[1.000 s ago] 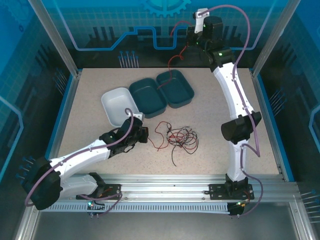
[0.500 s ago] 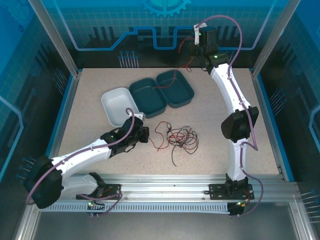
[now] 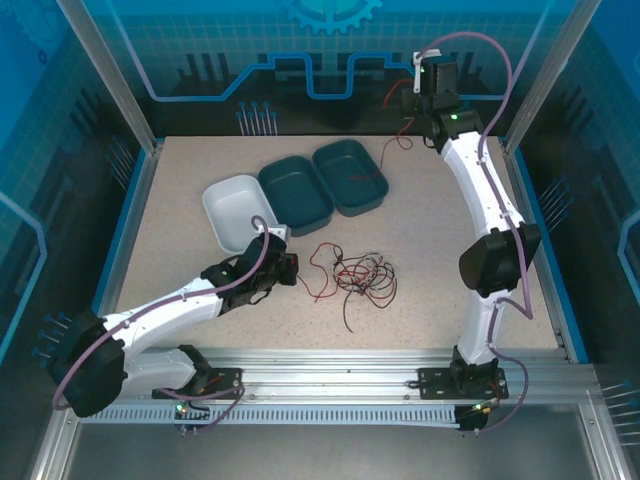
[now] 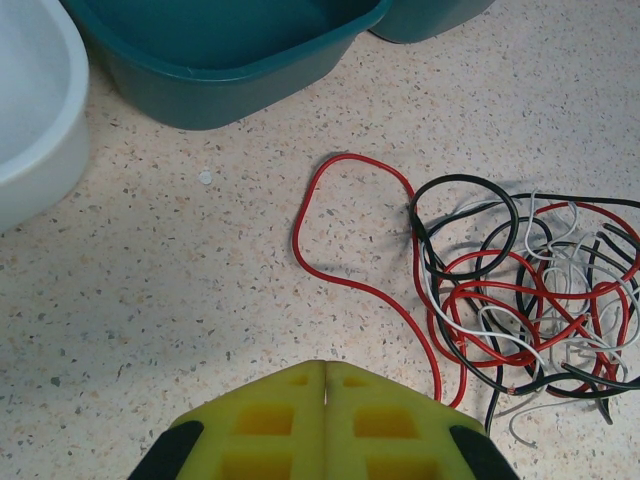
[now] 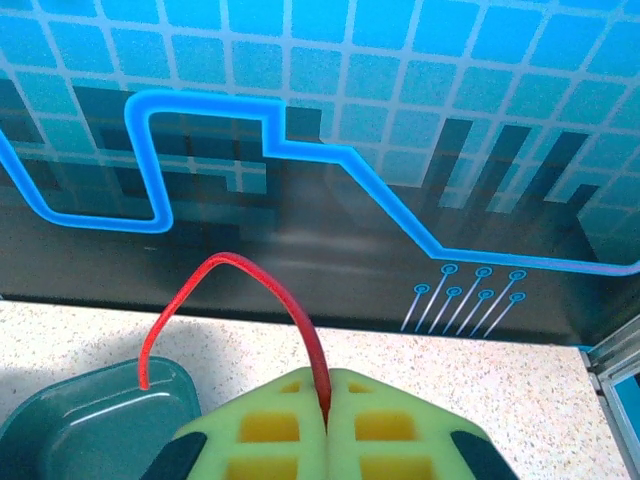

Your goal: Untangle the cables

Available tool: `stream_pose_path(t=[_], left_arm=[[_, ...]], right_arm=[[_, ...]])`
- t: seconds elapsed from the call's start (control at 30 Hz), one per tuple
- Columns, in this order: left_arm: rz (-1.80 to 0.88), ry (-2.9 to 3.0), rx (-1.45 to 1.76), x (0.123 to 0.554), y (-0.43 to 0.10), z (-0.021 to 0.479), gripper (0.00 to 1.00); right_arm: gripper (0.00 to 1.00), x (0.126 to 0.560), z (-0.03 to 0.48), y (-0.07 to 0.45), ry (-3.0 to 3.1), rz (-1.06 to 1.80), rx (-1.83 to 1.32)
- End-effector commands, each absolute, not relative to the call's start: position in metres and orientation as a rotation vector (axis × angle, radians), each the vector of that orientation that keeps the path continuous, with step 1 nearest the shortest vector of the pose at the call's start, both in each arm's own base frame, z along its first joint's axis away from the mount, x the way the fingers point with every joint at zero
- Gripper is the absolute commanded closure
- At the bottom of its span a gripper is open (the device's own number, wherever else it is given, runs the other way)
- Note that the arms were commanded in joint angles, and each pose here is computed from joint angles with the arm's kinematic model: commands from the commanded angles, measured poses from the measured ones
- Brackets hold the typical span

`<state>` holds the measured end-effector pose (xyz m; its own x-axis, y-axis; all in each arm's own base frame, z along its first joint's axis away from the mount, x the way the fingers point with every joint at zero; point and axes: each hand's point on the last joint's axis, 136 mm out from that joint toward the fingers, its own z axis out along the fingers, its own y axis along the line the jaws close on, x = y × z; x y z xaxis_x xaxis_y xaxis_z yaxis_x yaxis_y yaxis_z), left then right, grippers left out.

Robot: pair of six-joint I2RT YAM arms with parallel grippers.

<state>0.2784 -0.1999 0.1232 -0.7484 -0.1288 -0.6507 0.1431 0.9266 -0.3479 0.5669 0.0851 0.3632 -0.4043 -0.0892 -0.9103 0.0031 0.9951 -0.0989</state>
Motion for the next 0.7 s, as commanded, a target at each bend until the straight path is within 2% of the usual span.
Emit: stream_pose_path(t=[0.0,0.4,0.67], left_arm=[[-0.503,2.367,-0.006,0.280,-0.200,0.123,1.00],[-0.498,2.363,0.007,0.281,-0.200,0.127,1.00],[-0.504,2.360,0.003,0.279,-0.199,0.129,1.00]], right_arm=[[1.00,0.555,0.365,0.096,1.993,-0.023,-0.082],[1.00,0.546,0.315,0.164,2.107,0.268,-0.115],[1.00,0.561,0.247,0.176,2.272,0.240,-0.117]])
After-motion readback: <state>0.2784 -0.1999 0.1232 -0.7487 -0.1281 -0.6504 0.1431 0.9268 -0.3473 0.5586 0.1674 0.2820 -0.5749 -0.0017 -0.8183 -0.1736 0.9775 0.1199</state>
